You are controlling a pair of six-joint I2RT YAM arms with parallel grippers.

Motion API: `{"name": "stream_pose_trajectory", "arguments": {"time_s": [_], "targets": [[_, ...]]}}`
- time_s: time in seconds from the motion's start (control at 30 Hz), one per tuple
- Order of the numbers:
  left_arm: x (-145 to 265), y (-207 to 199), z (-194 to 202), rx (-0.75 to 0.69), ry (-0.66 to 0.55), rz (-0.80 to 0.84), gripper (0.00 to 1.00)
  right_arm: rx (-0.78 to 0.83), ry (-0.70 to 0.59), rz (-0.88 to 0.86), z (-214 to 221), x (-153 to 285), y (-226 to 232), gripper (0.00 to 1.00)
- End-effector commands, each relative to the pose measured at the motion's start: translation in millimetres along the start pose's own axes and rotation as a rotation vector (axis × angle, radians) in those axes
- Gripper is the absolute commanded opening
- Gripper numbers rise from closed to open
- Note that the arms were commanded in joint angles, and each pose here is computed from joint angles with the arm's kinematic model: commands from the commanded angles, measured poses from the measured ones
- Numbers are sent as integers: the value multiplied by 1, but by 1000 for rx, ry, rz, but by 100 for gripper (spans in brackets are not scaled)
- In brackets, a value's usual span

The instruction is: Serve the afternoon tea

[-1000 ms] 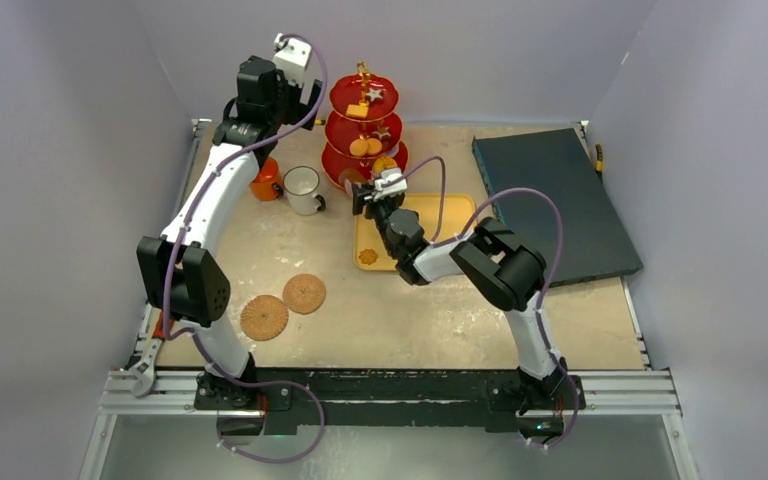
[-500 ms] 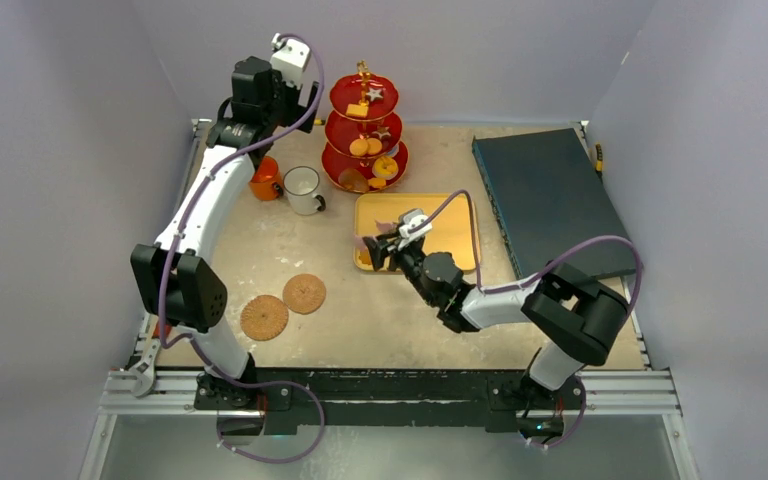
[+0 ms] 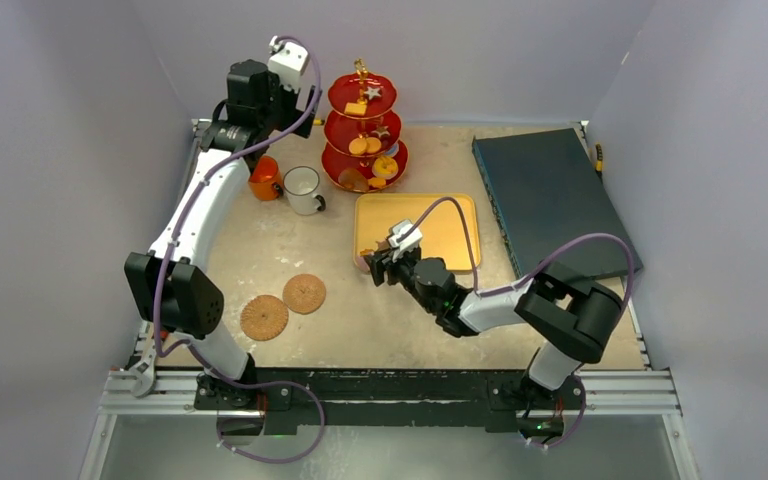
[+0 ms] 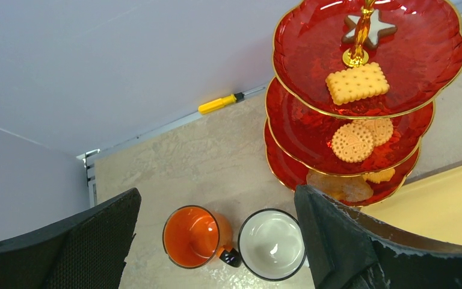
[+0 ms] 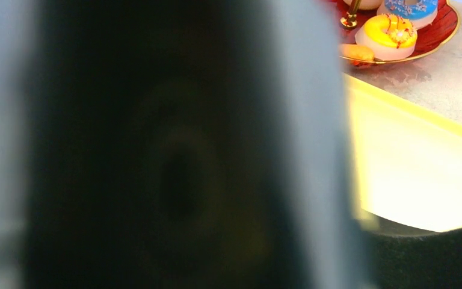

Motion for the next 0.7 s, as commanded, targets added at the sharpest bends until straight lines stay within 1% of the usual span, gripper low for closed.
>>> {"name": "stream_pose_trajectory", "arguments": {"time_s": [0.0, 0.33, 0.67], "targets": [[17, 9, -12, 0, -44, -16, 99, 9, -40, -13, -11, -11, 8, 68], [17, 8, -13, 2, -45, -11, 99, 25, -7, 9, 2, -12, 2, 65], [16, 8, -13, 2, -46, -10, 99, 21, -30, 42, -7, -12, -8, 64]]}}
Point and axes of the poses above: each gripper's point midway between its finger pads, its own x axis back along the fingers, its own y axis along the line the jaws close on, z = x × y, the point moved 5 cm from there along x, back along the fingers, and after that the axes turned 12 degrees about -x, right-handed, at the moved point
